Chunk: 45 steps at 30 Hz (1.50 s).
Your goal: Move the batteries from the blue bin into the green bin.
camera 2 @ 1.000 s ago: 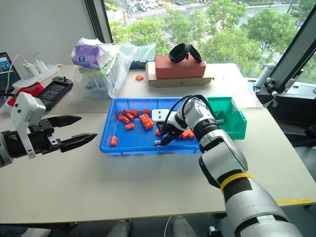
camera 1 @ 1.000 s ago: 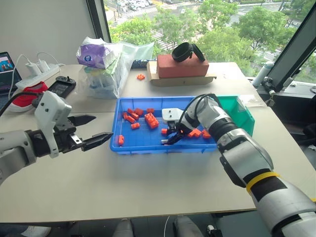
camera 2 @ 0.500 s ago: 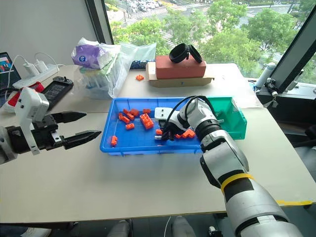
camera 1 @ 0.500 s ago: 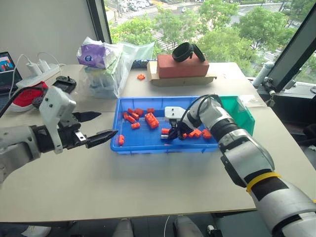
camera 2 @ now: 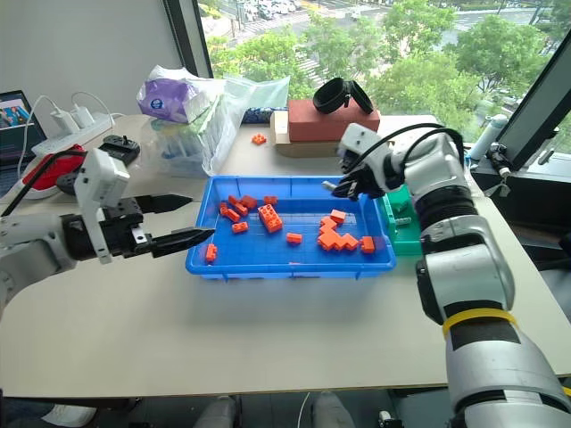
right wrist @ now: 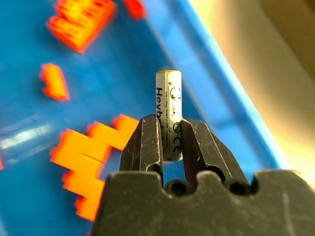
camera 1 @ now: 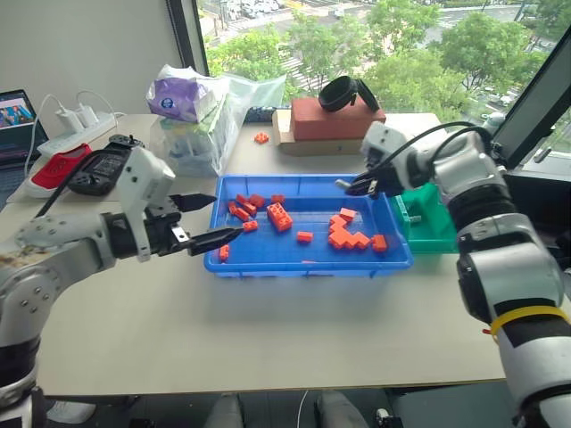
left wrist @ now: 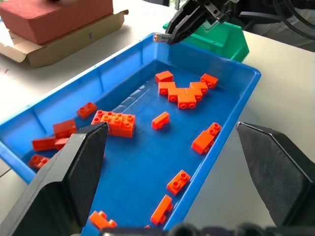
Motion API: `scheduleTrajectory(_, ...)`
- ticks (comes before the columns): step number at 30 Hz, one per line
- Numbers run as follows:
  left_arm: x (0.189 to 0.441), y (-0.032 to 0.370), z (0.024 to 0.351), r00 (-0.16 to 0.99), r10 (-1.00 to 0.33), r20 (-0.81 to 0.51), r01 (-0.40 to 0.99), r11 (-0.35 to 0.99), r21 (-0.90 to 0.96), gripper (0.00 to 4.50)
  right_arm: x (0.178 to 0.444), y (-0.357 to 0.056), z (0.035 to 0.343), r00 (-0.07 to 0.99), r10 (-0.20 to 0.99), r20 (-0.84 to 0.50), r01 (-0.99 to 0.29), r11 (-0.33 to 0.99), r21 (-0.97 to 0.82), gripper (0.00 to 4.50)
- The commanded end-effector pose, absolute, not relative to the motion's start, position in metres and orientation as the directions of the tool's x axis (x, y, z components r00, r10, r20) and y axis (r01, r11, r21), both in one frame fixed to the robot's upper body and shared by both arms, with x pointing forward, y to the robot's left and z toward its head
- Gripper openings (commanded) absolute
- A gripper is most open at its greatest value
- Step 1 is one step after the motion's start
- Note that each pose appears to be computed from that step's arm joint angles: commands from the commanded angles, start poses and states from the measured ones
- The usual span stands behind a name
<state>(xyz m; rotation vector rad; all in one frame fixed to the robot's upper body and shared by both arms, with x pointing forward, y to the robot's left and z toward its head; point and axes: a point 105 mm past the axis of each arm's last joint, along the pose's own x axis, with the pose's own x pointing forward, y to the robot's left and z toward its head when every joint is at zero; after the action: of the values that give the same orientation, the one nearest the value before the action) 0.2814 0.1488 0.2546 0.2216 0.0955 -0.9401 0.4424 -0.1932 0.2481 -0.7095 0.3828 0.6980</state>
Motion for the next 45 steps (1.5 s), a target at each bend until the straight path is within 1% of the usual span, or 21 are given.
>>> scheduleTrajectory(1,0.284,0.151,0.262,0.593,-0.79,-0.154,0.803,0.567,0.182,4.5,0.443,-0.238,0.28,0.84,0.309,-0.445,-0.524,0.673,-0.522,0.25)
scheduleTrajectory(4,0.286,0.152,0.259,0.591,-0.791,-0.159,0.805,0.566,0.176,4.5,0.442,-0.257,0.277,0.868,0.25,-0.43,-0.463,0.722,-0.514,0.25)
scheduleTrajectory(6,0.287,0.151,0.258,0.589,-0.793,-0.159,0.807,0.564,0.175,4.5,0.443,-0.262,0.274,0.876,0.229,-0.425,-0.439,0.744,-0.503,0.25)
scheduleTrajectory(8,0.289,0.15,0.257,0.587,-0.795,-0.156,0.808,0.562,0.177,4.5,0.445,-0.263,0.262,0.87,0.215,-0.444,-0.435,0.761,-0.482,0.25)
scheduleTrajectory(11,0.292,0.148,0.257,0.585,-0.797,-0.152,0.809,0.56,0.179,4.5,0.446,-0.269,0.242,0.859,0.144,-0.491,-0.419,0.749,-0.513,0.25)
scheduleTrajectory(16,0.294,0.152,0.257,0.601,-0.783,-0.158,0.797,0.573,0.19,4.5,0.447,-0.279,0.23,0.857,0.075,-0.509,-0.382,0.756,-0.531,0.25)
scheduleTrajectory(18,0.294,0.155,0.257,0.611,-0.775,-0.159,0.789,0.583,0.192,4.5,0.447,-0.277,0.23,0.856,0.09,-0.509,-0.39,0.759,-0.521,1.26)
scheduleTrajectory(22,0.293,0.16,0.256,0.627,-0.763,-0.158,0.778,0.6,0.189,4.5,0.445,-0.282,0.239,0.867,0.084,-0.491,-0.376,0.756,-0.536,2.46)
scheduleTrajectory(23,0.293,0.161,0.255,0.63,-0.761,-0.159,0.776,0.602,0.189,4.5,0.445,-0.282,0.242,0.87,0.087,-0.486,-0.375,0.756,-0.537,2.87)
scheduleTrajectory(24,0.293,0.162,0.254,0.633,-0.758,-0.161,0.773,0.605,0.189,4.5,0.445,-0.283,0.246,0.873,0.091,-0.478,-0.374,0.756,-0.538,3.16)
scheduleTrajectory(26,0.293,0.168,0.256,0.658,-0.737,-0.153,0.752,0.631,0.192,4.5,0.443,-0.283,0.259,0.884,0.113,-0.454,-0.375,0.753,-0.541,3.97)
scheduleTrajectory(28,0.293,0.173,0.258,0.679,-0.721,-0.137,0.731,0.649,0.211,4.5,0.442,-0.281,0.268,0.893,0.134,-0.431,-0.377,0.746,-0.549,4.48)
scheduleTrajectory(29,0.293,0.174,0.258,0.683,-0.717,-0.136,0.727,0.652,0.214,4.5,0.442,-0.279,0.27,0.895,0.153,-0.419,-0.385,0.738,-0.553,4.48)
scheduleTrajectory(31,0.285,0.173,0.259,0.677,-0.729,-0.104,0.727,0.64,0.249,4.5,0.436,-0.261,0.273,0.865,0.322,-0.384,-0.485,0.732,-0.479,4.48)
scheduleTrajectory(32,0.283,0.175,0.26,0.688,-0.72,-0.091,0.714,0.65,0.26,4.5,0.432,-0.256,0.275,0.851,0.393,-0.348,-0.521,0.707,-0.478,4.48)
scheduleTrajectory(33,0.282,0.179,0.26,0.705,-0.705,-0.08,0.697,0.666,0.267,4.5,0.426,-0.252,0.276,0.833,0.45,-0.321,-0.553,0.685,-0.475,4.48)
scheduleTrajectory(35,0.283,0.192,0.262,0.761,-0.647,-0.042,0.631,0.724,0.28,4.5,0.406,-0.244,0.279,0.76,0.607,-0.23,-0.637,0.627,-0.448,4.48)
scheduleTrajectory(36,0.283,0.196,0.262,0.776,-0.63,-0.031,0.611,0.739,0.282,4.5,0.398,-0.242,0.28,0.733,0.65,-0.201,-0.66,0.609,-0.44,4.48)
scheduleTrajectory(40,0.281,0.219,0.251,0.839,-0.544,-0.025,0.53,0.805,0.266,4.5,0.366,-0.256,0.258,0.697,0.685,-0.211,-0.712,0.629,-0.311,4.48)
scheduleTrajectory(42,0.281,0.224,0.245,0.851,-0.524,-0.038,0.514,0.814,0.272,4.5,0.36,-0.263,0.244,0.711,0.667,-0.221,-0.702,0.653,-0.285,4.48)
scheduleTrajectory(45,0.281,0.228,0.246,0.855,-0.518,-0.025,0.505,0.821,0.265,4.5,0.355,-0.271,0.227,0.737,0.63,-0.246,-0.676,0.694,-0.248,4.48)
